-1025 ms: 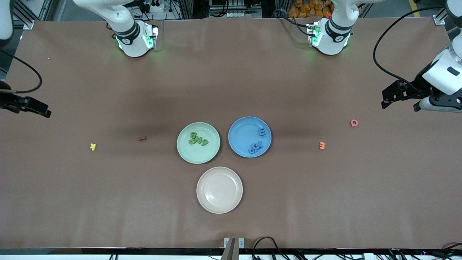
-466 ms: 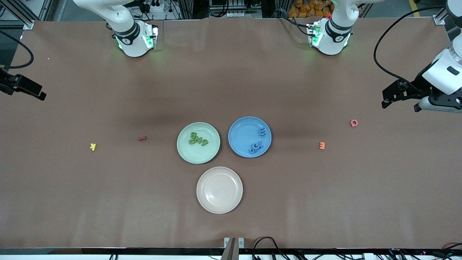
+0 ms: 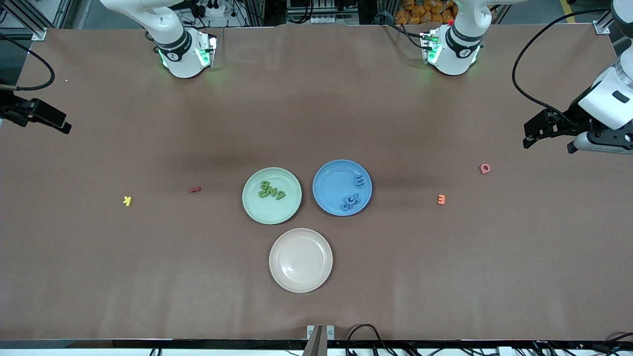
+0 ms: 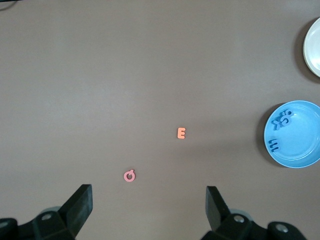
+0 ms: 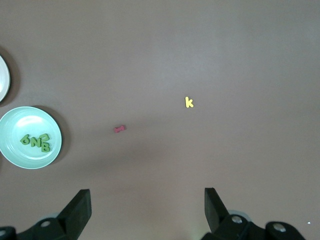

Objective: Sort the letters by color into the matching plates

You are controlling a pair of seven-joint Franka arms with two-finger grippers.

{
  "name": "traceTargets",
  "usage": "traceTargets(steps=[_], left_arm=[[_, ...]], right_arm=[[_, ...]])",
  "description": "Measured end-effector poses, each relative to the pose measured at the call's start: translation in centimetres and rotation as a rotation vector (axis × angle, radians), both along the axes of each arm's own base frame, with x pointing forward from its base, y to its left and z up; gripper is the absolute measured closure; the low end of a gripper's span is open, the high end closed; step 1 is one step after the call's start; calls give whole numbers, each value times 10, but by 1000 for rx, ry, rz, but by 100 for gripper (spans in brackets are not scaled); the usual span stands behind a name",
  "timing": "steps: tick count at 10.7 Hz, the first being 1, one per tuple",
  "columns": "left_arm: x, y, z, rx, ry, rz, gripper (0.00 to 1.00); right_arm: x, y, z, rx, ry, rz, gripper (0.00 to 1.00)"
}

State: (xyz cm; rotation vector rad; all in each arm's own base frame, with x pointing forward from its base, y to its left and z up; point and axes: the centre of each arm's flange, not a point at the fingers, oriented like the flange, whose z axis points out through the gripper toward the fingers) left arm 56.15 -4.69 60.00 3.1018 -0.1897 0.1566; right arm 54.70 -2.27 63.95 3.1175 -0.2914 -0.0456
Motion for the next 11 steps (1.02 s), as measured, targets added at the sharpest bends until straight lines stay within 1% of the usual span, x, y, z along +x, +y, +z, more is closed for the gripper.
traceTargets(steps=[4, 8, 11], left_arm=[[0, 0, 0, 0, 0, 0, 0], [0, 0, 0, 0, 0, 0, 0], [0, 0, 0, 0, 0, -1, 0]], right_arm=[[6, 0, -3, -2, -41, 1, 0], [10, 0, -2, -6, -66, 1, 0], [21, 1, 0, -19, -103, 0, 0]])
